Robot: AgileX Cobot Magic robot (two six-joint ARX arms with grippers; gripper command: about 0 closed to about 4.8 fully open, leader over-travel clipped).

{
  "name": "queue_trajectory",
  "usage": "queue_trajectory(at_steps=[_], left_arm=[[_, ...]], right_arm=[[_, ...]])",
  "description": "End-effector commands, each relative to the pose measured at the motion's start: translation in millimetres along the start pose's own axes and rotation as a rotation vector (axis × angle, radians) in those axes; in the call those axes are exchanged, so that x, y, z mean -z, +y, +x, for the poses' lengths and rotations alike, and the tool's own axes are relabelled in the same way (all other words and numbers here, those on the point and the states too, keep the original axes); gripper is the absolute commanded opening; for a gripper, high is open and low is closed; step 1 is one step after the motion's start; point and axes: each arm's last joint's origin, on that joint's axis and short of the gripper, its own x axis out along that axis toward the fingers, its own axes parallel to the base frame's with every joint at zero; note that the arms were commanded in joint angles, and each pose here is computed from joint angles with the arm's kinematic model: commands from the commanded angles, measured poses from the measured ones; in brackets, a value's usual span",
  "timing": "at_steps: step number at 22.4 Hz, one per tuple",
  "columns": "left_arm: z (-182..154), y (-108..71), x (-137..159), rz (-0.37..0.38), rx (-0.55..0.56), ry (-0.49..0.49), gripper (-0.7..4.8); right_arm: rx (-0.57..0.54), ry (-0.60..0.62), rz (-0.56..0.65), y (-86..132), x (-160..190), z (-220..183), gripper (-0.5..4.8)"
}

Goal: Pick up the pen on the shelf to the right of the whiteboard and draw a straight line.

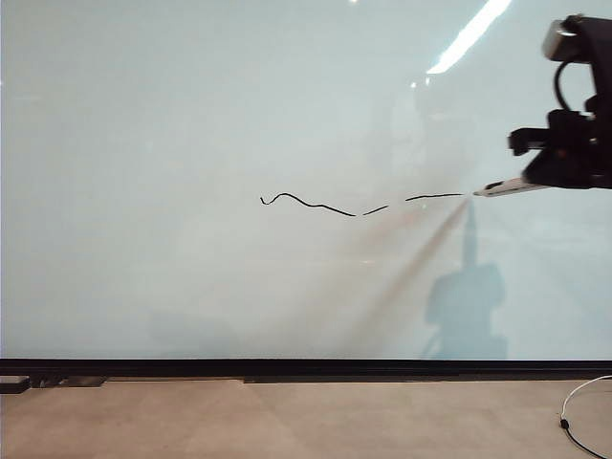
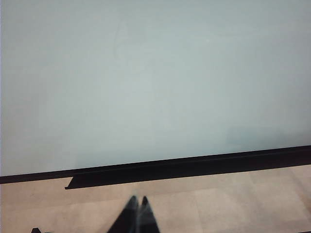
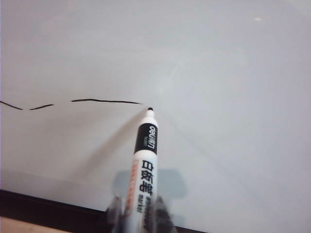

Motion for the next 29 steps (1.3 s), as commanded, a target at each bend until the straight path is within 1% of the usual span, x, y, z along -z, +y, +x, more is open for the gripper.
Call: queue_trajectory(at_steps=[1, 10, 14, 21, 24, 26, 29], left_arm=[[0, 0.1, -2, 0.002, 0.002, -0.016, -0.05], [0, 0.1, -2, 0.002, 0.001, -0.016, -0.05], [0, 0.1, -2, 0.002, 0.001, -0.016, -0.05], [0, 0.1, -2, 0.002, 0.001, -0.016, -0.05], [0, 0.1, -2, 0.002, 0.001, -0.016, -0.05], [0, 0.1, -2, 0.002, 0.001, -0.016, -0.05], [0, 0.1, -2, 0.002, 0.001, -0.016, -0.05]], right_arm=[[0.027, -0.013, -0.004, -6, -3, -4, -0.05], [0.032, -0.018, -0.017, -8, -6, -13, -0.05], [0.038, -0.051, -0.017, -8, -11, -30, -0.05], [0.099, -0.024, -0.069, -10, -21, -57, -0.05], [0.109, -0.077, -0.066, -15, -17, -72, -0.05], [0.141, -0.101, -0.031, -20, -9, -83, -0.05], [0.151, -0.129, -0.037, -23, -4, -93, -0.05]])
